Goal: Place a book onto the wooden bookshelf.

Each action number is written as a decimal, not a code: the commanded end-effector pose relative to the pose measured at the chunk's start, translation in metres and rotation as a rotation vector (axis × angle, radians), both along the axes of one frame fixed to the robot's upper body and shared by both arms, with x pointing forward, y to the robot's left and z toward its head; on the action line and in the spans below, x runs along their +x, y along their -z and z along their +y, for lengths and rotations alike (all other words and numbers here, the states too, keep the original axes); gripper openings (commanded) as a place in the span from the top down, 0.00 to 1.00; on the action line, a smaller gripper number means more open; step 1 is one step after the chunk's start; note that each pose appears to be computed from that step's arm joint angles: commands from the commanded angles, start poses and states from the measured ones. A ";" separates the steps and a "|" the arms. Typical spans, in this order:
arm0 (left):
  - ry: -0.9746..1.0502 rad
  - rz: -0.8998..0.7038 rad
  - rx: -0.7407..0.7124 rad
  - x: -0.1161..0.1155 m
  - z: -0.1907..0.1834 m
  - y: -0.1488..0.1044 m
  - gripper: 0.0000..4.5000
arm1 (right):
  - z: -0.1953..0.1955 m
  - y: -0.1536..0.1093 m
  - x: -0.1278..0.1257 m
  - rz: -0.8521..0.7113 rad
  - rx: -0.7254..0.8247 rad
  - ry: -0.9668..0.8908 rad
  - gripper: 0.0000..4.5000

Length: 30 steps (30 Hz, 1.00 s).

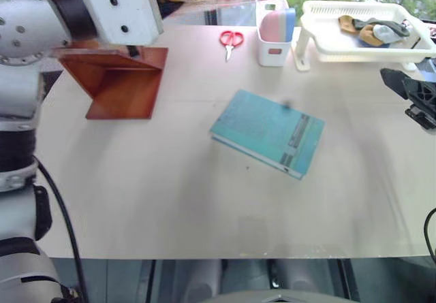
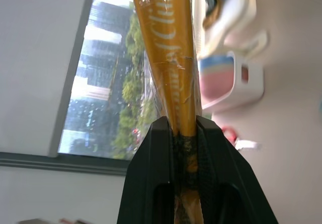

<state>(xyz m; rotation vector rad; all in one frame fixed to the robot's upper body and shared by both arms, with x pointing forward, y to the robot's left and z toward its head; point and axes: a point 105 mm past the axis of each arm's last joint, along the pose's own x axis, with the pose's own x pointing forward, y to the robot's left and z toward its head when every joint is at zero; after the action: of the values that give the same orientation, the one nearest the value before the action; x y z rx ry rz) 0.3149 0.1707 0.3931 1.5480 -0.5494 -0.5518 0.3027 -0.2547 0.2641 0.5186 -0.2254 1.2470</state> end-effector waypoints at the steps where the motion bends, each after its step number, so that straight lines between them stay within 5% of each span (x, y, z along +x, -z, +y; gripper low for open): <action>1: -0.082 -0.076 0.078 -0.004 0.023 -0.016 0.97 | -0.002 -0.014 -0.004 -0.071 -0.018 -0.002 0.00; 9: -0.236 0.037 0.093 0.011 0.077 -0.004 0.97 | 0.002 -0.021 -0.006 -0.091 -0.025 -0.033 0.00; 30: -0.405 0.049 0.064 0.051 0.130 0.019 0.97 | 0.006 -0.029 -0.009 -0.125 -0.066 0.010 0.00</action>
<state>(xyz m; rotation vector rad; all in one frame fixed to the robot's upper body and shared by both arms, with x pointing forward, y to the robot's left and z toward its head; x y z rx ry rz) 0.3722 0.2991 0.3524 1.6372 -0.1057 -0.3629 0.3018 -0.2459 0.2777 0.4397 -0.2308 1.2678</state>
